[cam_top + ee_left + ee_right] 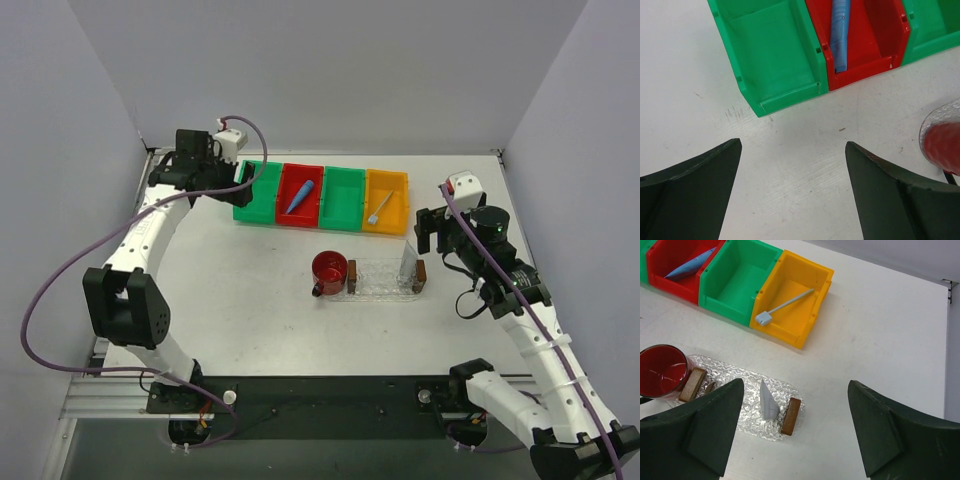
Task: Prepare toiletry sets of a toothbrush and toothpaste on the tray
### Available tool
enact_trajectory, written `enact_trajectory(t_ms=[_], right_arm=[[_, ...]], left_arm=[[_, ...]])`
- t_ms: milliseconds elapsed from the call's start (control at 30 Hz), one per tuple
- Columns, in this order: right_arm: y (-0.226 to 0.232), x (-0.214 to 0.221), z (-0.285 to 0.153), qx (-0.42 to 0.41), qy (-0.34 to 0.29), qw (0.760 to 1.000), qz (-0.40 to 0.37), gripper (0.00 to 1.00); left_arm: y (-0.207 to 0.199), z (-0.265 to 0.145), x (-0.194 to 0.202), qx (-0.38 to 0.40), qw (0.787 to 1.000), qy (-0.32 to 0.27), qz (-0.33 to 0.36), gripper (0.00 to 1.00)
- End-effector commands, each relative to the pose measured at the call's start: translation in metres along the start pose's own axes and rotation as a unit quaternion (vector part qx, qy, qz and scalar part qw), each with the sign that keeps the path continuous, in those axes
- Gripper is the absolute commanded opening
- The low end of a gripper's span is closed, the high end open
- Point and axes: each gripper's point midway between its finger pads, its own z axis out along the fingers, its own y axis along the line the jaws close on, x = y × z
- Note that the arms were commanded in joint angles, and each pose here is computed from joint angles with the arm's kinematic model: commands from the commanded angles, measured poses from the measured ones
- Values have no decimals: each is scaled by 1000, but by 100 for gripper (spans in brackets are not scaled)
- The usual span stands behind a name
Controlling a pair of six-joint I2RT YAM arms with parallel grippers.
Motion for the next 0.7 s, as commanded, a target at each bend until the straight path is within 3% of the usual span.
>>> enact_trajectory(t_ms=[0,200,667], right_arm=[[-13,-8,0,28,-23,999,-3,79],[-18,-5,-1,31,-23,999,2,79],[-23,7,10,35,1,999,0,79]], left_arm=[[5,15,-33,-5,999,-39,26,96],[-1,45,-37,21,999,-18,18,95],[-45,96,-78,37,995,-68,70,87]])
